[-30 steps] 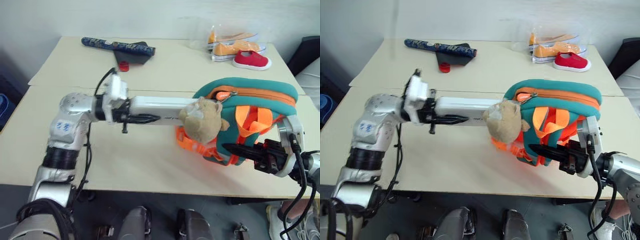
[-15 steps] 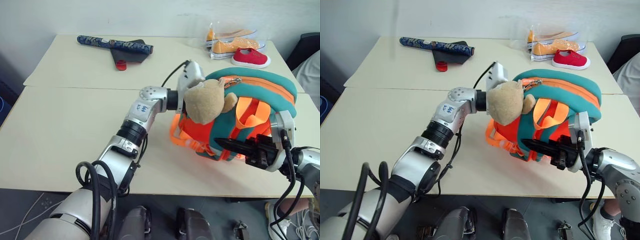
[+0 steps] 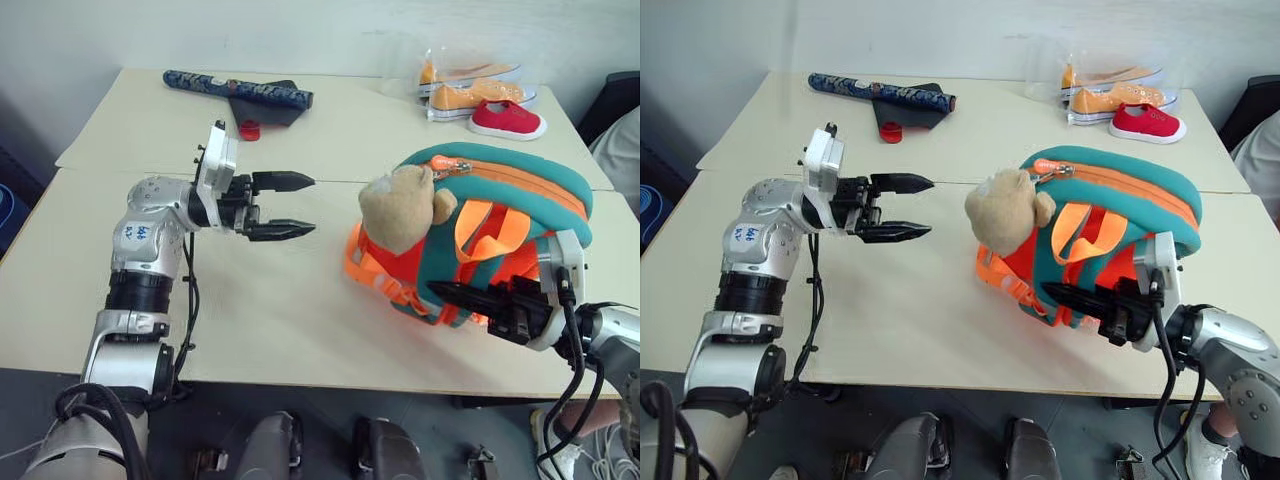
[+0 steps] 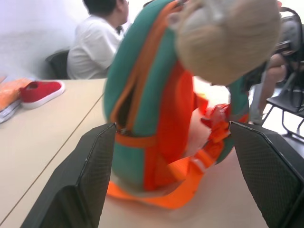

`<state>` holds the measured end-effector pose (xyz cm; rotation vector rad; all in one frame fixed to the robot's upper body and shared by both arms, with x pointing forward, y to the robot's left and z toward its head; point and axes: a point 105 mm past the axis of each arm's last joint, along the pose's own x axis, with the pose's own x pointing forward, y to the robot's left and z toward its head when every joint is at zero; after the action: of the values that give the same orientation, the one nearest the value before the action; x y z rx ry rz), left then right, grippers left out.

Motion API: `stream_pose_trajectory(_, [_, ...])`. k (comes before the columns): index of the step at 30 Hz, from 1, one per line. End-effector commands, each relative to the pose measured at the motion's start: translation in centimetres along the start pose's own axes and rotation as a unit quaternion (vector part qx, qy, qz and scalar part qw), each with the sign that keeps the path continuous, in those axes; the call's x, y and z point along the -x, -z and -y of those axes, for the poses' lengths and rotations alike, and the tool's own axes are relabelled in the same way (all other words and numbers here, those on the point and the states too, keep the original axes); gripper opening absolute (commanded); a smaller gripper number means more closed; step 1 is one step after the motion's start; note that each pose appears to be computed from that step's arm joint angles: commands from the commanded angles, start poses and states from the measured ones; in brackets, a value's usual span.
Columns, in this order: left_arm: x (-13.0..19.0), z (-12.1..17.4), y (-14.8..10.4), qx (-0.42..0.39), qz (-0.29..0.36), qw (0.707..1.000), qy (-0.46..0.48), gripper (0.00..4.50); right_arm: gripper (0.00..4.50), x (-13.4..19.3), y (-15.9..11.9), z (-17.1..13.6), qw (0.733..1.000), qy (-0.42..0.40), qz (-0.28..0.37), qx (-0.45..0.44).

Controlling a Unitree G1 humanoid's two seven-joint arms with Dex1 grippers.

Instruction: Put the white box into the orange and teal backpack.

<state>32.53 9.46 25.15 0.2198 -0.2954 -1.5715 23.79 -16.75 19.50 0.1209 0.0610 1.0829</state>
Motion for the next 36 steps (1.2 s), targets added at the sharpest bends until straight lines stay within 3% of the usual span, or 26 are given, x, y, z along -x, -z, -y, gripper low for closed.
stream_pose_trajectory(1, [-2.7,1.1,-2.2,-0.056,0.027,0.998,0.015,3.95,0.0,-0.1,-0.4,0.0,1.0,-0.007,0.006,0.009])
stream_pose_trajectory(7, [-7.3,0.0,-3.1,-0.126,0.045,0.991,-0.025,3.95,0.0,-0.4,-0.6,0.2,1.0,-0.016,0.006,0.011])
stream_pose_trajectory(8, [-7.8,0.2,-3.3,-0.127,0.053,0.99,-0.015,3.77,0.0,-0.5,-0.7,0.2,1.0,-0.017,0.006,0.011])
stream_pose_trajectory(17, [-7.8,-0.5,-3.8,-0.117,0.073,0.99,-0.006,1.32,0.0,-0.1,-0.6,0.0,1.0,-0.001,0.014,0.011])
stream_pose_trajectory(20, [-7.2,-1.6,-4.1,-0.09,0.083,0.992,-0.028,0.53,0.0,0.2,-0.5,-0.1,1.0,0.008,0.018,0.011])
stream_pose_trajectory(22, [-5.8,-3.7,-3.3,-0.057,0.073,0.992,-0.088,0.22,0.0,0.5,-0.6,-0.1,0.999,0.022,0.024,0.015])
stream_pose_trajectory(31, [-0.2,-9.1,4.3,0.057,-0.02,0.95,-0.306,0.16,0.0,2.4,-1.2,-0.1,0.995,0.079,0.053,0.016])
stream_pose_trajectory(36, [-0.2,-8.4,9.0,0.09,-0.103,0.943,-0.304,0.16,0.0,3.0,-0.8,-0.4,0.994,0.09,0.053,0.007])
